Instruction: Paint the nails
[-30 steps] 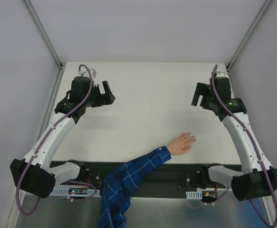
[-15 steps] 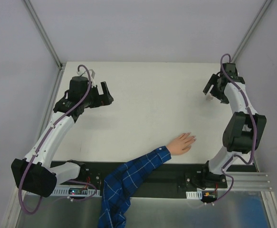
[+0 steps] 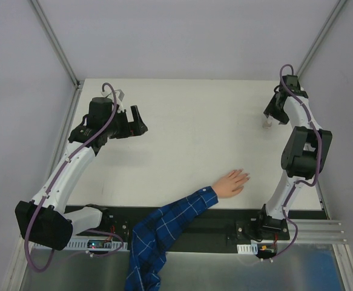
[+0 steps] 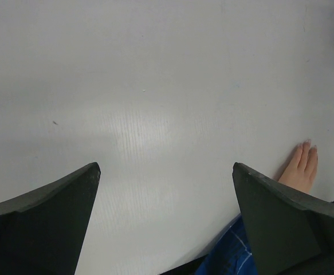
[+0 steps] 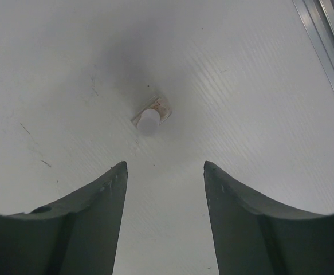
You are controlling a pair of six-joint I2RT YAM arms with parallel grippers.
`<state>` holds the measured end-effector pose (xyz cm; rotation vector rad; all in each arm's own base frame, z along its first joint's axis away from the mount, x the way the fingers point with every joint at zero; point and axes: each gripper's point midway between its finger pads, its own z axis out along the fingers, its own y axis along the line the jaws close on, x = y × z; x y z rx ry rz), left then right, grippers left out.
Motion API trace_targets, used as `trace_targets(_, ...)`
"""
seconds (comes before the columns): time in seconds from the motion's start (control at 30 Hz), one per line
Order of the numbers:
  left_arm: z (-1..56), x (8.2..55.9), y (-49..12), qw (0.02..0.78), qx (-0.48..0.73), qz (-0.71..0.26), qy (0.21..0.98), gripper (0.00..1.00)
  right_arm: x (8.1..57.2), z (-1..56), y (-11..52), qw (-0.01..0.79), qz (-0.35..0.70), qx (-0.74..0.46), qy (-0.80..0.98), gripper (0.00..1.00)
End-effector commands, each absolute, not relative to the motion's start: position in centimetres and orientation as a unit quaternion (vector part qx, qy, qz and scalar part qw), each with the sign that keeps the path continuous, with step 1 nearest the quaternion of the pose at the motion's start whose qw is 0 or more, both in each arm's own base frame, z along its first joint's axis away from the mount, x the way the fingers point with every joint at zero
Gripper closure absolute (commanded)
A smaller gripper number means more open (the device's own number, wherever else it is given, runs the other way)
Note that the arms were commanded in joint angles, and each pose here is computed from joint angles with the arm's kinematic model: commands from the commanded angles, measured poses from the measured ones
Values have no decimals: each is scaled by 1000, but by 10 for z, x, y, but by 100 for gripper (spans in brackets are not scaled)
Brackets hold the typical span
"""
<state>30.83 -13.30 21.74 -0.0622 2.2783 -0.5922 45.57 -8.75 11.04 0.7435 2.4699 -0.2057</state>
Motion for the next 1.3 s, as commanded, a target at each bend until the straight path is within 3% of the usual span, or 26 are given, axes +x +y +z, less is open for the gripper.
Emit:
trace_targets(0.0,224,308,-136,384,-14,-247,890,1,468,116,-92,291,-83,280,911,42)
trace_targets(0.33,224,307,-140,375,-13,-261,889,1,477,99,-92,281,-83,277,915,54)
trace_targets(0.8,224,306,-143,366,-12,-276,889,1,491,93,-91,275,-87,272,918,52)
trace_targets(1.27,224,304,-146,361,-8,-287,887,1,492,92,-91,268,-92,273,919,60)
